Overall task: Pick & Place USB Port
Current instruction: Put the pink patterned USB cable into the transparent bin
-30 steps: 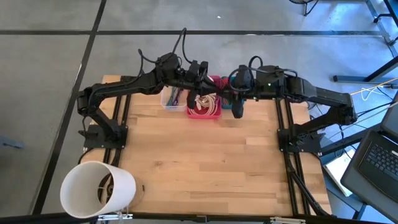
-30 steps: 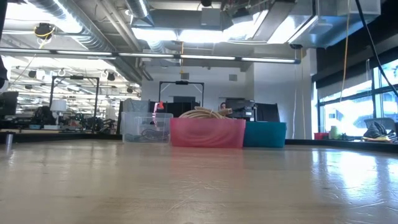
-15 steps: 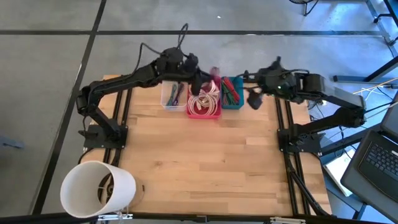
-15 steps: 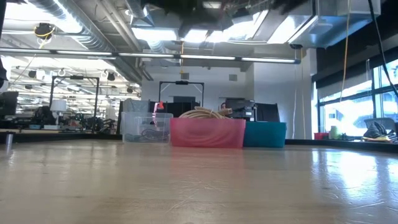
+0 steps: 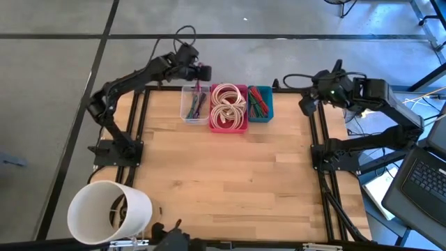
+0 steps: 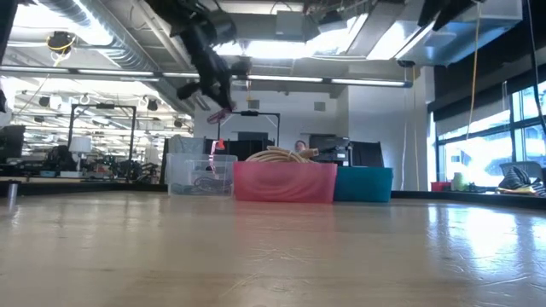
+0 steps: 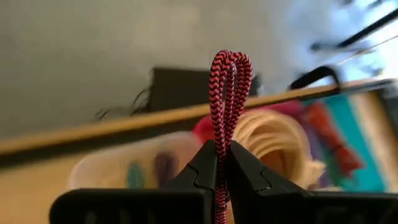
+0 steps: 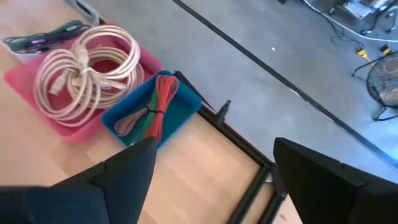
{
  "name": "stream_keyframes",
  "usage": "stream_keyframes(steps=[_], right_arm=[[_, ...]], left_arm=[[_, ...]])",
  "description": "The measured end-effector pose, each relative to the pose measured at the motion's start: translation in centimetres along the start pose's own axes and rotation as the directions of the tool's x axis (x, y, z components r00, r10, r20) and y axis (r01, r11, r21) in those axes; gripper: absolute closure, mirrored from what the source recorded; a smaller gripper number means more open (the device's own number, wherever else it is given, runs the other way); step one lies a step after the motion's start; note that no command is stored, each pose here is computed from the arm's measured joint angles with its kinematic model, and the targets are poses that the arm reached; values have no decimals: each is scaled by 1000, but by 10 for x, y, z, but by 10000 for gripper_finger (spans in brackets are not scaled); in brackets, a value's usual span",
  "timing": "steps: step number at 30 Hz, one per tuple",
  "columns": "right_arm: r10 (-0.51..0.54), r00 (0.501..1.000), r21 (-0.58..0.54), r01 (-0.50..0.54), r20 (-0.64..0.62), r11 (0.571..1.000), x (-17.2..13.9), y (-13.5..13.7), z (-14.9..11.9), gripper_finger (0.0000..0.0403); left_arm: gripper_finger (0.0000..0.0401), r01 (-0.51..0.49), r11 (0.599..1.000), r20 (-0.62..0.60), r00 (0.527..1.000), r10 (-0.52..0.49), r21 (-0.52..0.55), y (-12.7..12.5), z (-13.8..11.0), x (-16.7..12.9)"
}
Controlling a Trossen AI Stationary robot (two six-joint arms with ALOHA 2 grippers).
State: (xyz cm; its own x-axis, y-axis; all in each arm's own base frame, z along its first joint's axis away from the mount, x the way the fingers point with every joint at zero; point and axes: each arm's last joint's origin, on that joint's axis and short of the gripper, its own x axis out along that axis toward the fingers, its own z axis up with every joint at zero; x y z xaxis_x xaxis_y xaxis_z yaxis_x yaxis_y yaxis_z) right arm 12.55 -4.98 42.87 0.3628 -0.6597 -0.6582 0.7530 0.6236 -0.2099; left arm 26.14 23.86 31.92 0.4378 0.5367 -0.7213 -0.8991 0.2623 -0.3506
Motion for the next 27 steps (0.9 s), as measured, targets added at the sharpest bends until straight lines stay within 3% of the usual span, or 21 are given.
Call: stream_keyframes(steps=[9,16,27], right_arm=[[-32,999,-50,31,-18,998,0,-10,-2,75],[-31,995,-50,26,-90,998,-2,-15,-10,75],[-24,997,15,26,-71,1000,-14,-24,-20,75]], left_arm=[[391,-142,990,-208,968,141,9,-1,-32,43],[391,-222,974,-387,895,223,47,8,-56,86],[391,-256,959,-477,833,281,118,20,-79,134]])
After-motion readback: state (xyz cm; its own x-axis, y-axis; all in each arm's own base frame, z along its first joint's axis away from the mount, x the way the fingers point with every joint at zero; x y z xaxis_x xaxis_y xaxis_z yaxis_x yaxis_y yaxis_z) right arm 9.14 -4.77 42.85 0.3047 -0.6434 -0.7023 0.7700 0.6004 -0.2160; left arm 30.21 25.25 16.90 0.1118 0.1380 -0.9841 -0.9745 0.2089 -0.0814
